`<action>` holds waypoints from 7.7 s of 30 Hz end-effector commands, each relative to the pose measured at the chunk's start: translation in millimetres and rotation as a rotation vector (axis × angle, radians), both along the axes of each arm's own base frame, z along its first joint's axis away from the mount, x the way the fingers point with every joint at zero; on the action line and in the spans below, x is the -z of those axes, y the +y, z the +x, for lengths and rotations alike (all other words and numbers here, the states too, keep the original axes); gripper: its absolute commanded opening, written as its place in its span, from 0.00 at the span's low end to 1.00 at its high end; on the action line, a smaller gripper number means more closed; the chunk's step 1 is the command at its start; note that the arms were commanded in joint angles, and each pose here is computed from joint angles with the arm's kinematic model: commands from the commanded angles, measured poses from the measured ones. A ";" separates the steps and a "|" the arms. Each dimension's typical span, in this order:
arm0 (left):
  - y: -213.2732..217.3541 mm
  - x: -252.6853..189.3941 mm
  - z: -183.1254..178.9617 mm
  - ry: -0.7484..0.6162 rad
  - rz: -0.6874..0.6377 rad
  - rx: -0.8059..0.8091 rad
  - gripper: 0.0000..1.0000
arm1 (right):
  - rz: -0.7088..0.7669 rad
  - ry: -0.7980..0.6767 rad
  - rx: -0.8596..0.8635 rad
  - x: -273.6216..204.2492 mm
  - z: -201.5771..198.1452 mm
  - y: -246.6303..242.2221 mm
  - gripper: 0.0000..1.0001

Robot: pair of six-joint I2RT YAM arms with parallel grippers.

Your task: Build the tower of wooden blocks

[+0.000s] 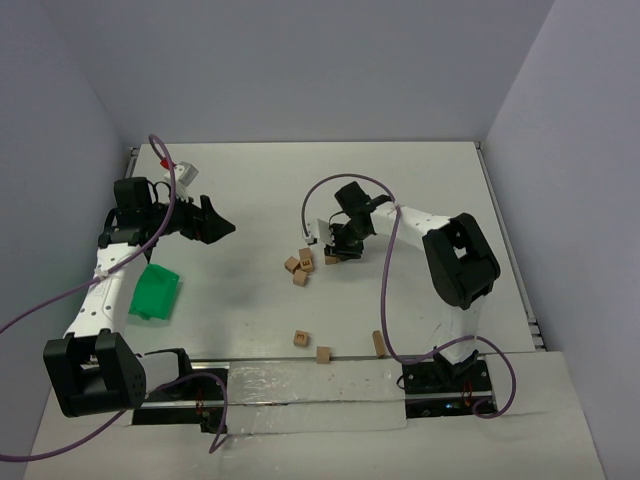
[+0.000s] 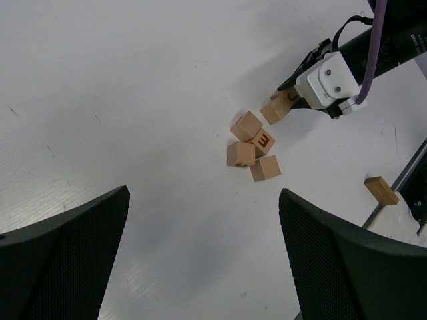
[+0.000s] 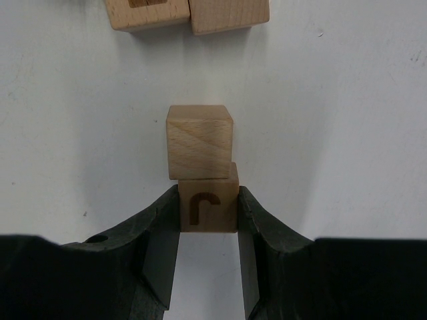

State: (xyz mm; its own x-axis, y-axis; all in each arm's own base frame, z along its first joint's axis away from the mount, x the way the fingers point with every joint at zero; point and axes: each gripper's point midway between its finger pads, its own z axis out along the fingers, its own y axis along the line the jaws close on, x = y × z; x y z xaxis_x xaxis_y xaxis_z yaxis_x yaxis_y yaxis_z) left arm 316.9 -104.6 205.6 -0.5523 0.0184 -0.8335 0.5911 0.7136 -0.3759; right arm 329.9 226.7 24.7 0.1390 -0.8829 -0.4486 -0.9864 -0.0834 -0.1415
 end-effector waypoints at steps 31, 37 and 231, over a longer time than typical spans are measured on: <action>0.1 -24.8 11.9 -0.106 -0.002 0.022 0.98 | 0.015 0.072 0.038 6.3 -16.2 -5.4 0.47; 0.0 -24.8 12.4 -0.106 -0.003 0.023 0.98 | 0.020 0.076 0.042 5.1 -14.8 -3.0 0.48; 7.9 -38.4 7.0 -0.126 -0.049 0.007 0.99 | 0.082 0.006 -0.154 -83.3 -13.5 95.4 1.00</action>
